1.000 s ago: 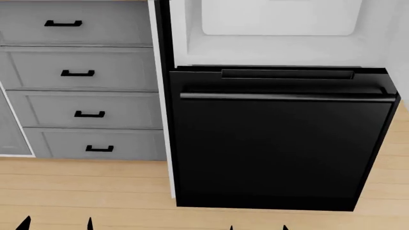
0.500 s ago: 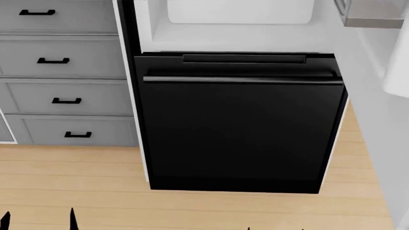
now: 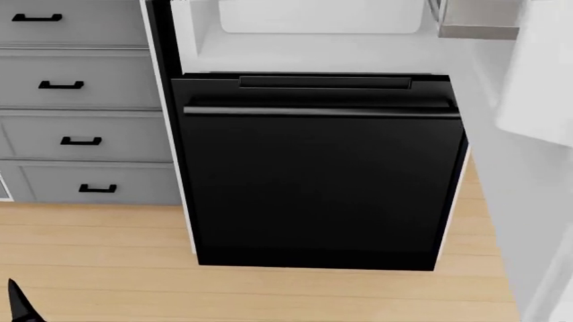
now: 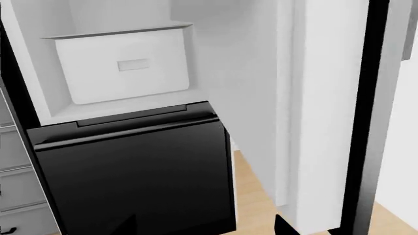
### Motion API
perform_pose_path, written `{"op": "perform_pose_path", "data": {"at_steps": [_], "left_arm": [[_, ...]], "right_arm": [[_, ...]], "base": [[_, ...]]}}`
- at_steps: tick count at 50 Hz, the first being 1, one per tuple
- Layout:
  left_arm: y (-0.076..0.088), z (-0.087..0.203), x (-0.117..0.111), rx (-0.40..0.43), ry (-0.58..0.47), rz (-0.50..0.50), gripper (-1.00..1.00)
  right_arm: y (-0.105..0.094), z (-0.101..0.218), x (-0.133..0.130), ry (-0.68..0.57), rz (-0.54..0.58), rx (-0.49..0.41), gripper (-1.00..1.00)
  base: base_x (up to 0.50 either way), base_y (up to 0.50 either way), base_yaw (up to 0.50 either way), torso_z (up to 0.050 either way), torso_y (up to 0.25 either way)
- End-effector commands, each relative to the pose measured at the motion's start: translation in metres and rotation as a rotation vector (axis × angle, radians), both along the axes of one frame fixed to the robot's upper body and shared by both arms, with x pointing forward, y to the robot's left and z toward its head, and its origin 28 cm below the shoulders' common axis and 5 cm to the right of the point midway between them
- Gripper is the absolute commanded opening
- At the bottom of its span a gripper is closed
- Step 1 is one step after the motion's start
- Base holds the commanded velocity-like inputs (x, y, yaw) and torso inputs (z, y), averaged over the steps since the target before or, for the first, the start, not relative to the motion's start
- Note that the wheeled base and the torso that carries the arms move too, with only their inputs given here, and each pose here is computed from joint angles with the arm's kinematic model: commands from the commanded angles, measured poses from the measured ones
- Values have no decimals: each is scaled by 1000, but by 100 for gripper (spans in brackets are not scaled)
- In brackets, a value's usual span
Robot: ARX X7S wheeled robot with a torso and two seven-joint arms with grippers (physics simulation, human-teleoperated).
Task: Close the fridge door
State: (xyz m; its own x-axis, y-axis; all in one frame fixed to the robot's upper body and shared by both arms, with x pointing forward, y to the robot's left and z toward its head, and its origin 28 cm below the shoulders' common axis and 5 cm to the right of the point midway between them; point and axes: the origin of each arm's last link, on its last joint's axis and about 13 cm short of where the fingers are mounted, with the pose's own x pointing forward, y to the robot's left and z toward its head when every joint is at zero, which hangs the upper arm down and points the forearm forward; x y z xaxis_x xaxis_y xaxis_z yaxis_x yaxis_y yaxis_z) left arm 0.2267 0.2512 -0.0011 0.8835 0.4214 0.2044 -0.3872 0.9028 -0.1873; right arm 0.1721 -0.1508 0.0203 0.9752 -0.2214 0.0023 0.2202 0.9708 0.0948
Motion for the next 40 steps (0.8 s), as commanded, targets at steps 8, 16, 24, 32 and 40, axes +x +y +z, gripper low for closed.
{"op": "perform_pose_path", "data": {"at_steps": [8,16,24,32,40], "left_arm": [[-31,-3,-47,254,113,-264,100],[-42,32,-51,285,1,-317,100],[-46,39,-54,288,-16,-343,100],[-50,36,-53,288,-13,-372,100],[-50,36,-54,301,-17,-373,100]], "right_arm": [[-11,7,-20,-19,-72,-25,100],[-8,6,-20,-11,-33,-32,100],[-7,7,-16,2,-29,-38,100],[-9,11,-15,-7,-37,-45,100],[-9,13,-14,-17,-30,-64,100]], "base": [[-270,-319,0,0,0],[-492,-71,0,0,0],[-500,-127,0,0,0],[-500,-248,0,0,0],[-415,-413,0,0,0]]}}
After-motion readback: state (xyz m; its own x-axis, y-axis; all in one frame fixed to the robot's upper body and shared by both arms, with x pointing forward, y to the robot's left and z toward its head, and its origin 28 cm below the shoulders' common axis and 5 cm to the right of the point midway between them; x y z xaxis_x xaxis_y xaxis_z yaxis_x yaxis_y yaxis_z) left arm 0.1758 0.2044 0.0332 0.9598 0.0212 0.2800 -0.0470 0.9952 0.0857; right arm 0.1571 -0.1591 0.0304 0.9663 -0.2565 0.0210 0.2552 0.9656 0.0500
